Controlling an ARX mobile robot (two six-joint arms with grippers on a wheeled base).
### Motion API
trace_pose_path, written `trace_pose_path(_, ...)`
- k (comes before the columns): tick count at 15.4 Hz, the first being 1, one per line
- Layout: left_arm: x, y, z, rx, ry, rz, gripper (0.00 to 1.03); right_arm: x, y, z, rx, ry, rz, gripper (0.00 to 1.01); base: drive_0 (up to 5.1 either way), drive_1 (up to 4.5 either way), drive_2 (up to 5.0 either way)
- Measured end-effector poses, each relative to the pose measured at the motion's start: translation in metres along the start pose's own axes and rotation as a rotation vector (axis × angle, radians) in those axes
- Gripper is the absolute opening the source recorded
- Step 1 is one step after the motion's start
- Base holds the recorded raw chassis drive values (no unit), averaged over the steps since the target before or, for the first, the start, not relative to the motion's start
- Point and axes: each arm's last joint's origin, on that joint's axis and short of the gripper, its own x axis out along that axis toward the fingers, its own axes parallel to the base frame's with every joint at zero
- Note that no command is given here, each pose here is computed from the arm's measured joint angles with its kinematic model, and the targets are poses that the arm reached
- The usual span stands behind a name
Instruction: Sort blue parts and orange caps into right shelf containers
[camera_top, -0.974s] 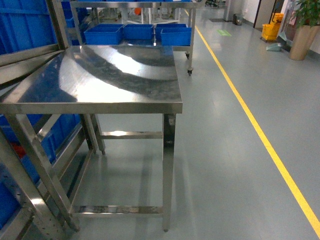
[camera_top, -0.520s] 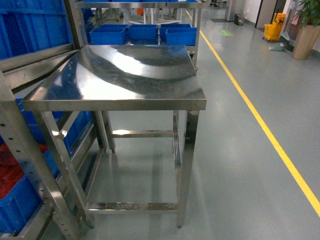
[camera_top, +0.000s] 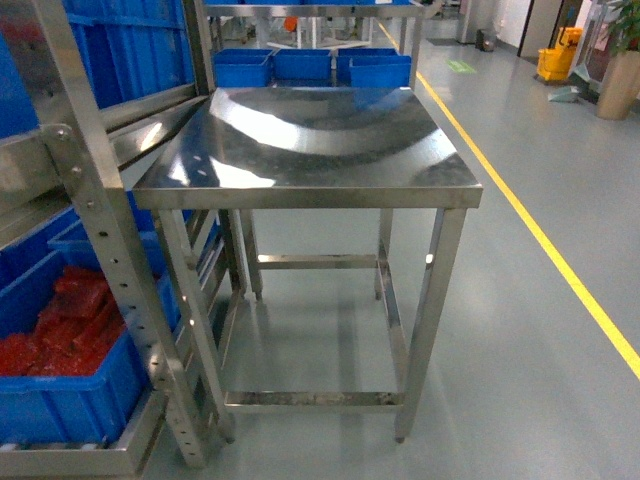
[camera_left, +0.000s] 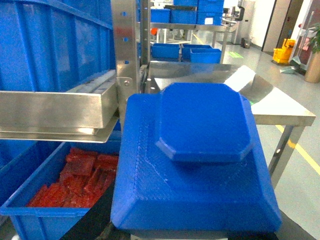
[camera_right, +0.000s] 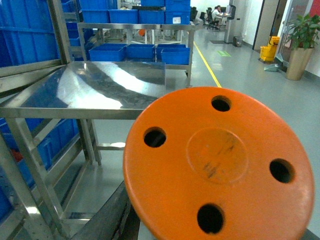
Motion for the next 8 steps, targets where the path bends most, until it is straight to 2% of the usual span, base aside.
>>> trace_pose_path(8,0.0000,0.0000,-0.0001,0.000,0.001,0.000,0.42,0.0000,0.0000,-0.0001,0.000,0.001,0.000,0.45,0.0,4.17,-4.1)
